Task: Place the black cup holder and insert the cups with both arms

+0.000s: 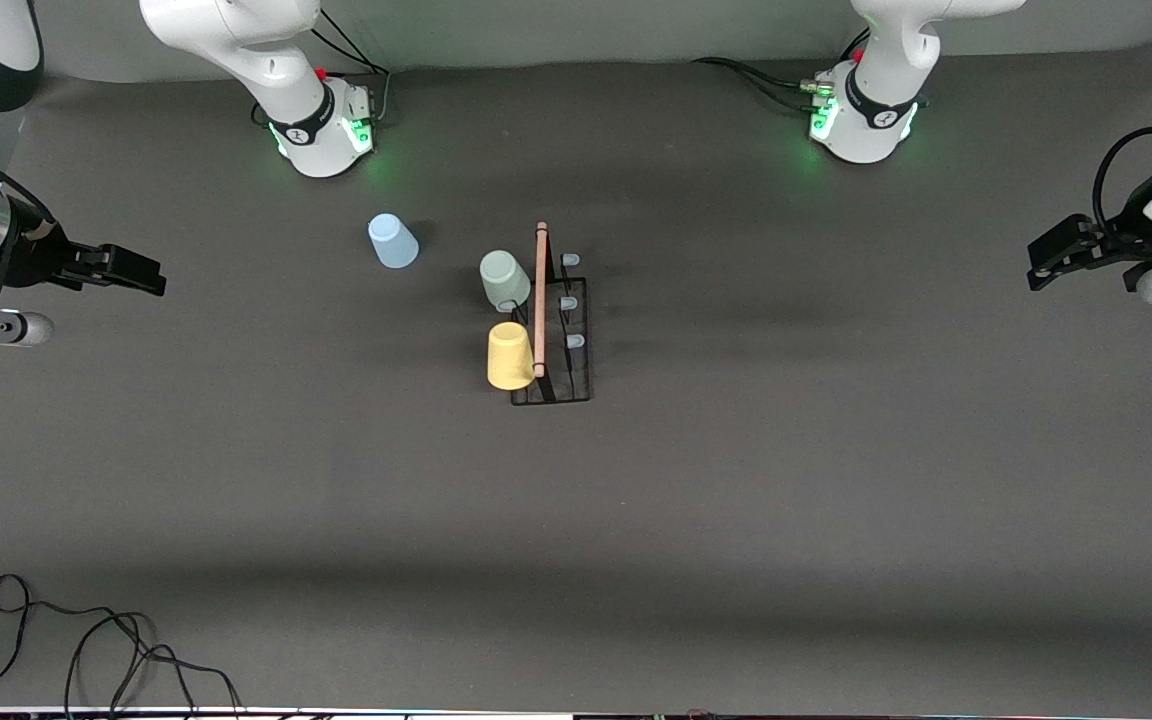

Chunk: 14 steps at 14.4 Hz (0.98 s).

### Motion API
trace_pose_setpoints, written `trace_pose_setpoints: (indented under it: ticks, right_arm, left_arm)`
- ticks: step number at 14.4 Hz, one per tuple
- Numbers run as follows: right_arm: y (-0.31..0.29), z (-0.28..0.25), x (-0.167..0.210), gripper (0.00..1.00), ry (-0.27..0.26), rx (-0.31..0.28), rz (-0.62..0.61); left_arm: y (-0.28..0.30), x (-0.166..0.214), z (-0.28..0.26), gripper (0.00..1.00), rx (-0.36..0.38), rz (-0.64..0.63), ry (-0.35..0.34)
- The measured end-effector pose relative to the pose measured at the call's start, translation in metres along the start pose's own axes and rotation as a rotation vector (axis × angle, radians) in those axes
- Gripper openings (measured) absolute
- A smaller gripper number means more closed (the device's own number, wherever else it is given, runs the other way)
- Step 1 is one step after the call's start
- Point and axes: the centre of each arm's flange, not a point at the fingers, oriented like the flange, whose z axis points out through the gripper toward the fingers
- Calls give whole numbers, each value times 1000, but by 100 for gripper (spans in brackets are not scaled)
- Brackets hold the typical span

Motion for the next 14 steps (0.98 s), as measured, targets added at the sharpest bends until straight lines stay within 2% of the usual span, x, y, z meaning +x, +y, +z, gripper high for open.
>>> trace_pose_setpoints:
  ticks: [4, 10, 14]
  right_arm:
    - [4, 9, -4, 100, 62, -4, -68]
    - [13, 8, -5, 100, 100, 1, -97]
    - [13, 8, -5, 100, 103, 1, -97]
  left_arm:
    - [-2, 0, 0, 100, 1, -3, -1]
    - [-3, 2, 4, 100, 2, -4, -7]
    - [-3, 2, 4, 100, 2, -4, -8]
